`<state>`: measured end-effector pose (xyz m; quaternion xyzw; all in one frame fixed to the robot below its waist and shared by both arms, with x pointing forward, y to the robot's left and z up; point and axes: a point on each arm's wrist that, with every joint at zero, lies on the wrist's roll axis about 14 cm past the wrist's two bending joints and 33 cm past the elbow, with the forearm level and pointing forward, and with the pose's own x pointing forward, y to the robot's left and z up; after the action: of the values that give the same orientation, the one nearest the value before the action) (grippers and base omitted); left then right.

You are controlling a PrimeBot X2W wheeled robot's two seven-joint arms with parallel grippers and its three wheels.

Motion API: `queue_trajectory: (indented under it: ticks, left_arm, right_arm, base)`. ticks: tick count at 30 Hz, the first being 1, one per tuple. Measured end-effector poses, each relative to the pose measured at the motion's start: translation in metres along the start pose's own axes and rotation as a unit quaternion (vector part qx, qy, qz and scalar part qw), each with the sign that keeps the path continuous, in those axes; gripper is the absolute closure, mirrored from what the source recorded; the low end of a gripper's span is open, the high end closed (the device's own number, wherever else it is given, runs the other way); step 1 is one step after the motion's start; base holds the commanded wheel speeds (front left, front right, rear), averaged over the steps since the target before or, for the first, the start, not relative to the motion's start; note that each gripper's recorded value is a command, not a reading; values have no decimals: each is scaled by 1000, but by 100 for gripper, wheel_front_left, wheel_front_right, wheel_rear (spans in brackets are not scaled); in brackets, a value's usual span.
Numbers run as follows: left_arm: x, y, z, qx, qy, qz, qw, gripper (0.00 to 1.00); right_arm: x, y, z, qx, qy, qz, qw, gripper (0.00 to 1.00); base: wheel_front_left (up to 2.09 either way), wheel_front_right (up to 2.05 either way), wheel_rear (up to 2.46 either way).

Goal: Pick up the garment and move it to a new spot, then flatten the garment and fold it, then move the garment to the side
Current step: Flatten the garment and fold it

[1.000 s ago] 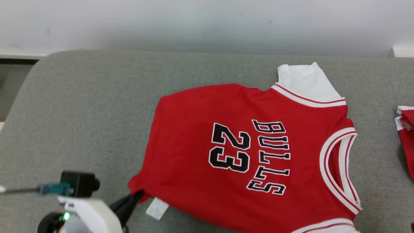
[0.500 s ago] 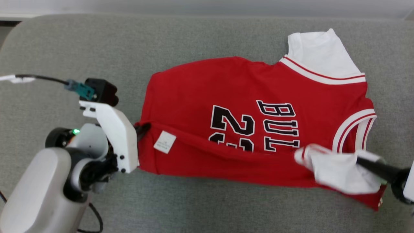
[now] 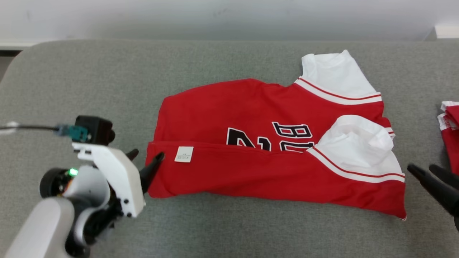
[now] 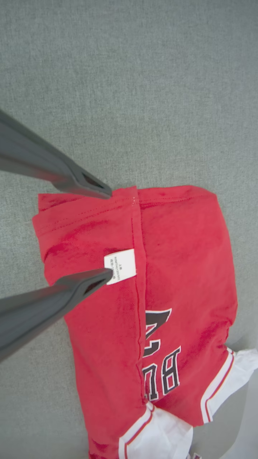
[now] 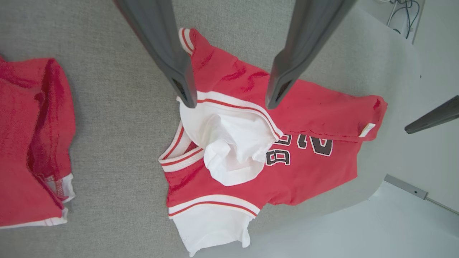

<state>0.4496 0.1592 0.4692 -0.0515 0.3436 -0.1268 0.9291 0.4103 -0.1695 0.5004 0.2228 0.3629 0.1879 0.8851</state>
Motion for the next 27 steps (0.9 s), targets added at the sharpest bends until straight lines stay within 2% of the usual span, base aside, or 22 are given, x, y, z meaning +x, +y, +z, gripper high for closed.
queue_trajectory:
  ticks: [5, 10, 17, 22, 27]
  left_arm:
    - [-20, -15, -4, 3, -42, -3, 999, 0]
    - [-20, -24, -37, 3, -20, 1, 1000, 0]
    - [-10, -13, -57, 17, -4, 31, 999, 0]
    - [-5, -9, -59, 19, 0, 36, 999, 0]
    - [2, -6, -57, 19, 2, 39, 999, 0]
  right_arm:
    - [-31, -13, -17, -65, -28, -54, 996, 0]
    - [-24, -26, -46, -110, -49, -82, 989, 0]
    - [1, -40, -85, -101, -44, -88, 990, 0]
    - [18, -46, -86, -104, -33, -86, 990, 0]
    - [39, -33, -78, -114, -33, -58, 991, 0]
  base:
    - [0, 0, 0]
    - [0, 0, 0]
    - [0, 0, 0]
    - [0, 0, 0]
    - [0, 0, 0]
